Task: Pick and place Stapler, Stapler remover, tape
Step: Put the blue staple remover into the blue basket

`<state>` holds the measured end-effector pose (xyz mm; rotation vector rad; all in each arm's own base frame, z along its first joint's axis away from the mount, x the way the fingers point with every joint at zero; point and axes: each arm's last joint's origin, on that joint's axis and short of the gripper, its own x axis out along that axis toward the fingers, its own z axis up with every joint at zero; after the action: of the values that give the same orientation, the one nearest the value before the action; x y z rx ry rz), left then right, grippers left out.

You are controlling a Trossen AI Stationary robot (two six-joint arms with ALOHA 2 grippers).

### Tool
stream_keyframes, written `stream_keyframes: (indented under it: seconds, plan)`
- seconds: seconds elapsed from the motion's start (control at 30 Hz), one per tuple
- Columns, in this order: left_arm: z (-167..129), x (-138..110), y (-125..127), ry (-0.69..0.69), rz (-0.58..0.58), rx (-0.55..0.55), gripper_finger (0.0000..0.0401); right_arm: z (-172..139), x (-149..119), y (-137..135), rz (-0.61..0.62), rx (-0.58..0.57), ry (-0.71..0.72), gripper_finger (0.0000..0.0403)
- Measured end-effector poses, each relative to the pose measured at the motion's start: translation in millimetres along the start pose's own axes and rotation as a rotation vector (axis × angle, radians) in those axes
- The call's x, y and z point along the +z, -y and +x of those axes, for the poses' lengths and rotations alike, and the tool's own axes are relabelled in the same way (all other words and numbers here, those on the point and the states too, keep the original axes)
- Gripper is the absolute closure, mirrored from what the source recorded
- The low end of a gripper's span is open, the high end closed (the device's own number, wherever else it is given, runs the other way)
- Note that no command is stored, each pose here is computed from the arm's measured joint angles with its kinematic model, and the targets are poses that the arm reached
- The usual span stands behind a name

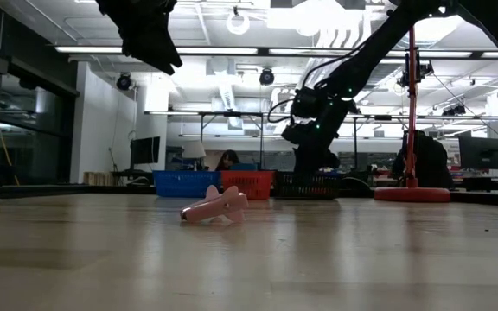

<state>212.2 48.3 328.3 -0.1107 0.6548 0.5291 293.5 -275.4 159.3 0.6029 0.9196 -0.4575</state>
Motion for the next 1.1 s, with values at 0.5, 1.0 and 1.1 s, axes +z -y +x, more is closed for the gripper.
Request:
stream_keyframes:
  seconds: [0.5, 1.0, 1.1]
  plan:
    - [0, 0, 0, 0.000, 0.002, -0.001, 0.0148, -14, 4, 19, 0.013, 0.182, 0.037, 0.0400]
    - [0, 2, 0, 0.024, 0.002, 0.001, 0.0148, -69, 18, 0, -0.055, 0.203, 0.178, 0.0402]
    - [0, 10, 1, 0.102, 0.003, -0.002, 0.0148, -92, 21, -13, -0.112, 0.209, 0.240, 0.0402]
